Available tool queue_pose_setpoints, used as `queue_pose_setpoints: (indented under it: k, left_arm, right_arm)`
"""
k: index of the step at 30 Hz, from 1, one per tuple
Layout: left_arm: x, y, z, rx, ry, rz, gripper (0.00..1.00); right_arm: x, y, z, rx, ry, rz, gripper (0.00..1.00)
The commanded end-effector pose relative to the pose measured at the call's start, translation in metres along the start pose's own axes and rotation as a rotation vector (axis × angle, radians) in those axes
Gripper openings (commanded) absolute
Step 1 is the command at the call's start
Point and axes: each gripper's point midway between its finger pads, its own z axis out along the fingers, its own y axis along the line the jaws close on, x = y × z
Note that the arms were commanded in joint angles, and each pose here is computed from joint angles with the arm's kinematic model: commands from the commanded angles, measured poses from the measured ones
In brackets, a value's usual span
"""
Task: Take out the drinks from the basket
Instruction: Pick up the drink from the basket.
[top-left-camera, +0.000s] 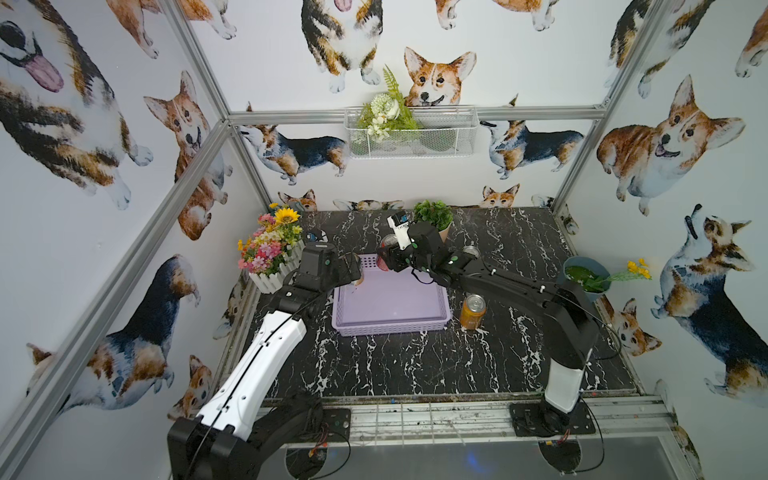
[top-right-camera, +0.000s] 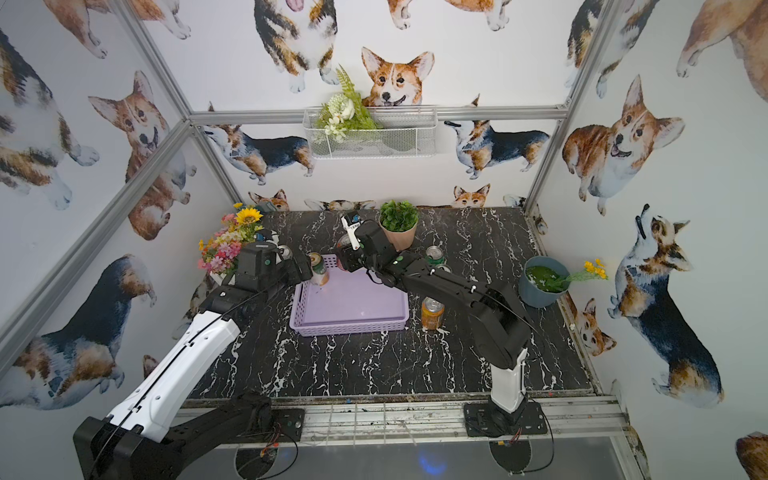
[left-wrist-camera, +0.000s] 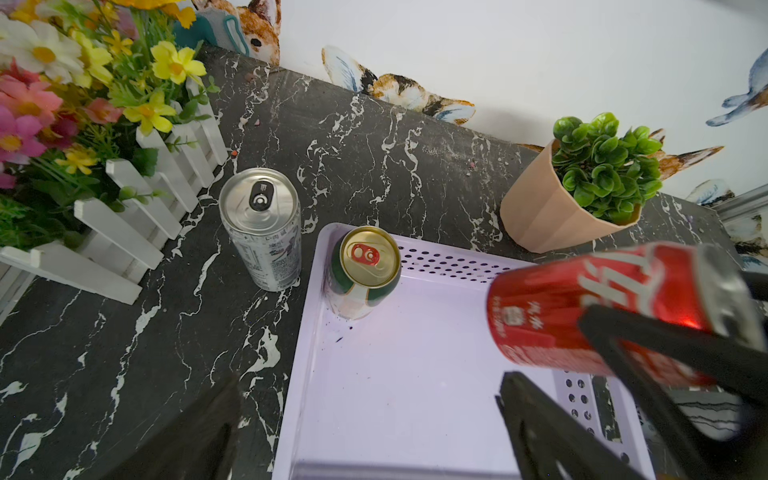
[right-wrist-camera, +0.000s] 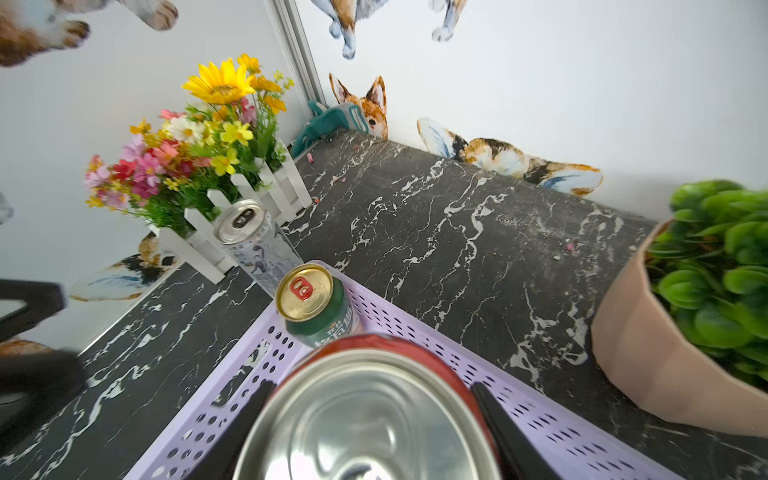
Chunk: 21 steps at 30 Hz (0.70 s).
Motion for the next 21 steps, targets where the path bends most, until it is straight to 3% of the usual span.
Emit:
queue_pose_setpoints:
  k: [1, 5, 13, 15, 21]
  left_arm:
    - [-0.009, -0.009, 0.0, 0.05, -0.024, -0.008, 1.0]
    - [-0.009, -0.013, 0.003, 0.074, -0.015, -0.012, 1.0]
    - [-0.012, -0.017, 0.008, 0.09, -0.013, -0.016, 1.0]
    - [-0.012, -0.018, 0.009, 0.092, -0.009, -0.015, 1.0]
    - [-0.007, -0.019, 0.015, 0.099, 0.011, 0.0, 1.0]
  right_arm:
    - [-0.028, -0.01, -0.039, 0.06, -0.128, 0.032, 0.0]
    - [-0.013, -0.037, -0.09, 0.164, -0.148, 0.059, 0.0]
    - [0.05, -0.062, -0.176, 0.191, -0.158, 0.156, 0.0]
    - [0.06, -0.058, -0.188, 0.161, -0.166, 0.151, 0.0]
    - [0.128, -0.045, -0.187, 0.166, -0.016, 0.086, 0.0]
